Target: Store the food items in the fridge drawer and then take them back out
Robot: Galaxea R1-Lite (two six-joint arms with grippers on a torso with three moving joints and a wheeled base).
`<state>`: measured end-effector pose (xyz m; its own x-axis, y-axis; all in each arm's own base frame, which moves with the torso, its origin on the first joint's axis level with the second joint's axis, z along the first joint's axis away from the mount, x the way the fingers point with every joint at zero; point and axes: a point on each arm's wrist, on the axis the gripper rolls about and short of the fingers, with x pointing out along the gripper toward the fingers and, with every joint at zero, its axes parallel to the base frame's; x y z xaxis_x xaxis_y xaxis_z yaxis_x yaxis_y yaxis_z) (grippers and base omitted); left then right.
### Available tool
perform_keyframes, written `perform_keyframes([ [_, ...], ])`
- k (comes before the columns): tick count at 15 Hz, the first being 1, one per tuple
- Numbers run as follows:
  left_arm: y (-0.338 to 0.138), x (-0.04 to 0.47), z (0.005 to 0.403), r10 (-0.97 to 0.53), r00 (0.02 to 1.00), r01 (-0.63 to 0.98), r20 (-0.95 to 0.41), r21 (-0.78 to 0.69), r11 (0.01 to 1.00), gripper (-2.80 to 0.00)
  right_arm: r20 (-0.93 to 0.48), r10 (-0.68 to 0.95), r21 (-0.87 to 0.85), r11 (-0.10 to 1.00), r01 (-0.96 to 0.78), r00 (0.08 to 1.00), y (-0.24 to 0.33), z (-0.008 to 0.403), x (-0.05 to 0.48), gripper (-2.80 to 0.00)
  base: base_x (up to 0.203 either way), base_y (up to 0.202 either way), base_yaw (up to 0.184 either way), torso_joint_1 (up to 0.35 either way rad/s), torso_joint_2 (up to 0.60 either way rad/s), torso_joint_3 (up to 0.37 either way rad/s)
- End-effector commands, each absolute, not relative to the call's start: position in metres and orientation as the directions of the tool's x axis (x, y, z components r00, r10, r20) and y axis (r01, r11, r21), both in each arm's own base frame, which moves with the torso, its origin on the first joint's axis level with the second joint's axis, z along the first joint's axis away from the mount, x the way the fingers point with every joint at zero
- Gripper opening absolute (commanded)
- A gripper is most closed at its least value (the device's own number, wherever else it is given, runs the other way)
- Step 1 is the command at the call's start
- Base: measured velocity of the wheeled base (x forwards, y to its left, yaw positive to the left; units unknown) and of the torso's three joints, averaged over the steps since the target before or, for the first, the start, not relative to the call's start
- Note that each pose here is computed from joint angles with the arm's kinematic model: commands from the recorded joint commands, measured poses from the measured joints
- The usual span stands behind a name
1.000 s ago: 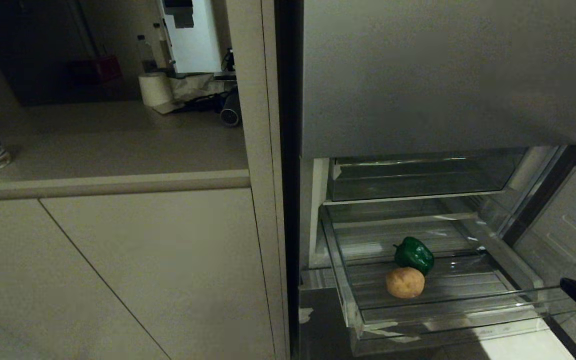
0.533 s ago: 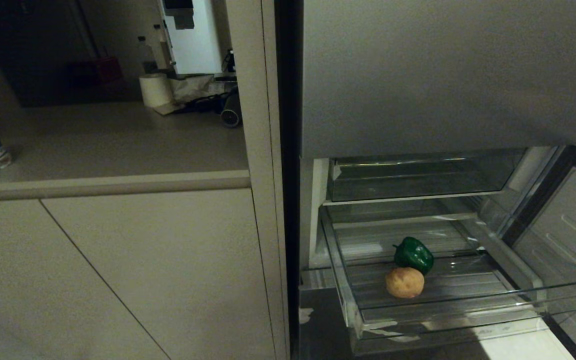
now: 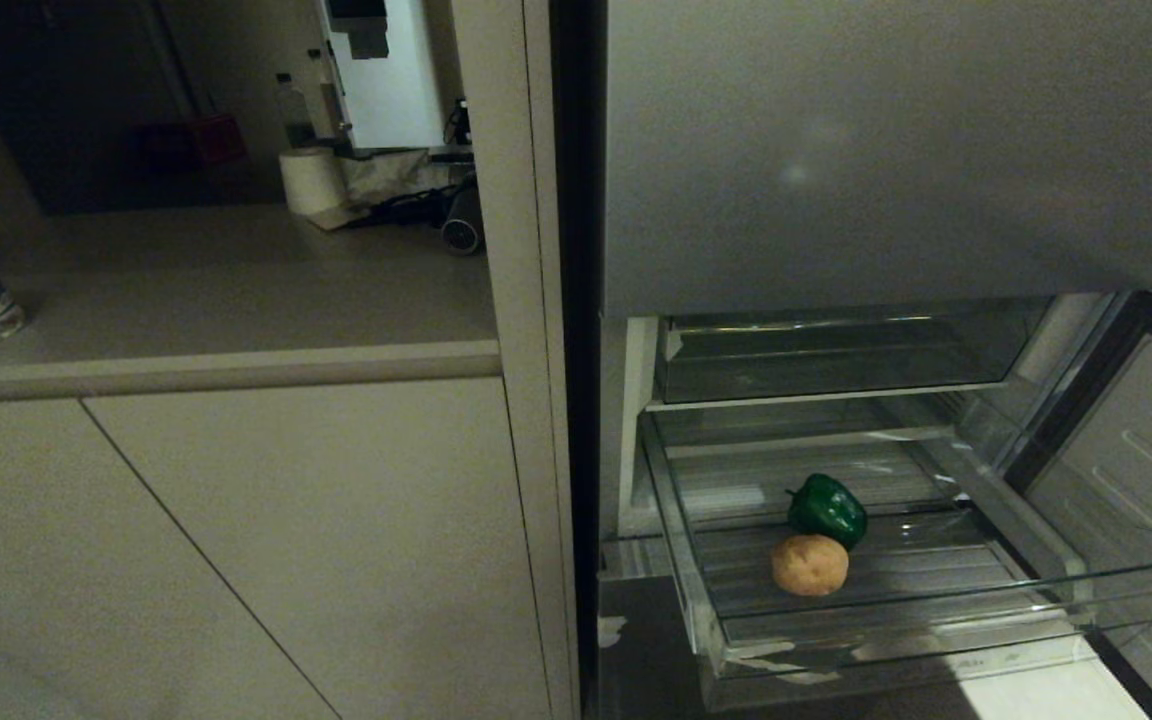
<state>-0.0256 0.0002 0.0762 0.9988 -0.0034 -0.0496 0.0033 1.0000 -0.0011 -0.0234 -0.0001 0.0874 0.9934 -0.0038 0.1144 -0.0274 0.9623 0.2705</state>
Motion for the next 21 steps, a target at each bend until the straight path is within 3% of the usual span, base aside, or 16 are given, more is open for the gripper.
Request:
perform_keyframes([
  [1,0.0002,-0.0255,0.0762,-0.003,0.999,0.003,-0.052,-0.001,1.000,-2.80,0.092,-0.002,0.226,0.974,-0.019,0.996,-0.0001,0.0793,-0.0211,-2.80,0.000,0.000,0.000,0.000,0.00,0.000],
  [6,0.0002,-0.0255,0.0762,-0.003,0.999,0.003,-0.052,-0.001,1.000,-2.80,0.057,0.019,-0.155,0.988,-0.010,0.998,0.0004,0.0758,-0.0209,-2.80,0.000,0.000,0.000,0.000,0.00,0.000],
  [9,0.0002,-0.0255,0.0763,-0.003,0.999,0.003,-0.051,-0.001,1.000,-2.80,0.056,0.012,-0.040,0.999,-0.010,0.998,0.0002,0.0757,-0.0208,-2.80,0.000,0.000,0.000,0.000,0.00,0.000],
  [21,0.0002,-0.0255,0.0763,-0.003,0.999,0.003,-0.051,-0.001,1.000,-2.80,0.057,-0.003,-0.018,1.000,0.004,0.998,-0.0001,0.0757,-0.0208,-2.80,0.000,0.000,0.000,0.000,0.00,0.000],
])
